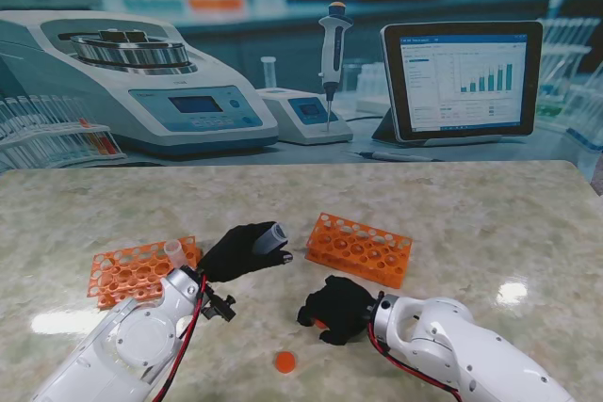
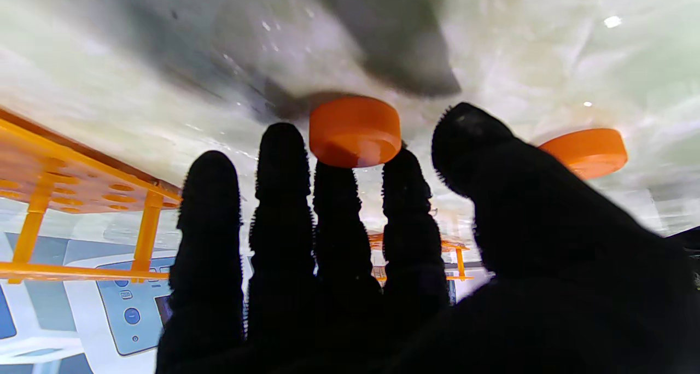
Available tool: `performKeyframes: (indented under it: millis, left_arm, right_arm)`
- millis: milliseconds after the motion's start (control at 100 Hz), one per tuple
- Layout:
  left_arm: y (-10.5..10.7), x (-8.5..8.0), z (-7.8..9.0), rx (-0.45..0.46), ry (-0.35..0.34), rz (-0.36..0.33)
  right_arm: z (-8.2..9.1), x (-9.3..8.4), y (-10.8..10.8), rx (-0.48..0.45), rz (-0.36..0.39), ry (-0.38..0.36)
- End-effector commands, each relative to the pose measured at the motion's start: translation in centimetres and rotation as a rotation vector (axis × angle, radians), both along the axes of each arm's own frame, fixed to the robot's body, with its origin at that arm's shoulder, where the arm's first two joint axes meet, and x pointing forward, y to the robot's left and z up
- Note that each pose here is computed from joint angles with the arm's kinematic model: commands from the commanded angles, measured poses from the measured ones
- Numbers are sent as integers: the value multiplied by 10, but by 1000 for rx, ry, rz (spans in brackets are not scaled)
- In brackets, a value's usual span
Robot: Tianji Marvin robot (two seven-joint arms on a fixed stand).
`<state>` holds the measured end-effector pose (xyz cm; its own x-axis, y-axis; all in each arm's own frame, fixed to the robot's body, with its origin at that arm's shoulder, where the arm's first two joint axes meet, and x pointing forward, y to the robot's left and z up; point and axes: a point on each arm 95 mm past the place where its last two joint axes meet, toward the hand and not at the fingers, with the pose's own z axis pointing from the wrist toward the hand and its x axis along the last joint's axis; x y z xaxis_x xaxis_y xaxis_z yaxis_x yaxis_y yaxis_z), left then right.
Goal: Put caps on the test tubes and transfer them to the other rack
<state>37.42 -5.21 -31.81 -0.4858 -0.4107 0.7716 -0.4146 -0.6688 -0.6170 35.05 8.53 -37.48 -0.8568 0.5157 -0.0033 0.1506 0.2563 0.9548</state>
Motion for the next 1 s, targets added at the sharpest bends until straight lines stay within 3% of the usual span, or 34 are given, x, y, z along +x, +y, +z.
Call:
performKeyframes:
  millis: [0,990]
  left_arm:
    - [-1,-1,1,3,2,-1]
    - [0,-1,1,9,-1,3]
  right_arm:
    - [-3,-4,0,-4,3,14]
    - [-9,-5,1,5,15,13]
